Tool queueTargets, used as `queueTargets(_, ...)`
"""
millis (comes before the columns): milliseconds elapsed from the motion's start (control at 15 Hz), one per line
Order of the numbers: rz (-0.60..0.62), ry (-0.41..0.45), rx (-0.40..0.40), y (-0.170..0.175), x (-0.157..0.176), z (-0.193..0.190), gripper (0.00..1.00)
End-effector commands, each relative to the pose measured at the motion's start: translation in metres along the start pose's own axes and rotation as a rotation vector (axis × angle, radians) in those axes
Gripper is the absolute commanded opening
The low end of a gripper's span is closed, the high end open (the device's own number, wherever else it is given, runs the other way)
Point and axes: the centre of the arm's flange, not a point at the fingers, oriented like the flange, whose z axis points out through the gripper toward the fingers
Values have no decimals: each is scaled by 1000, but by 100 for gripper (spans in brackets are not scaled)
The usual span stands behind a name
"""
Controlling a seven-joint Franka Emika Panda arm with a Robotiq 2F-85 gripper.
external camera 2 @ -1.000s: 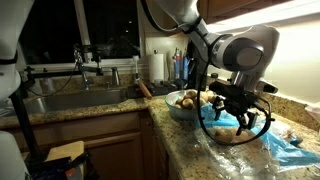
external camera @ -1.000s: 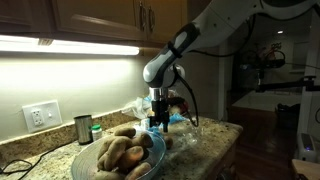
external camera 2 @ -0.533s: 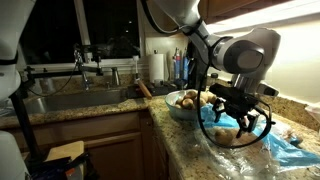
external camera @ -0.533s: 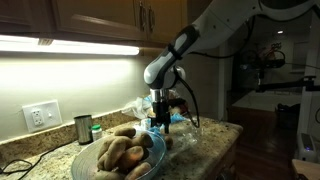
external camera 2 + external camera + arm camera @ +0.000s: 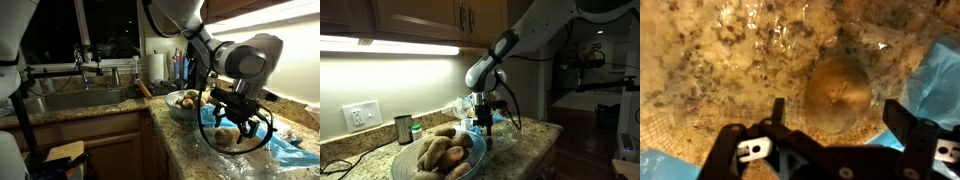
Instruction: Move potato from the plastic bag into the clear bowl
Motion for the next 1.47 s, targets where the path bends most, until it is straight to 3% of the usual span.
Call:
queueTargets(0, 8, -23, 1, 8, -2, 1, 100)
queueTargets(67, 8, -23, 1, 8, -3, 1, 100)
queueTargets(200, 7, -20, 0, 9, -4, 1, 74)
queueTargets(600, 8, -16, -2, 10, -5, -1, 35)
queueTargets(1400, -18, 94, -32, -8, -26, -49, 35)
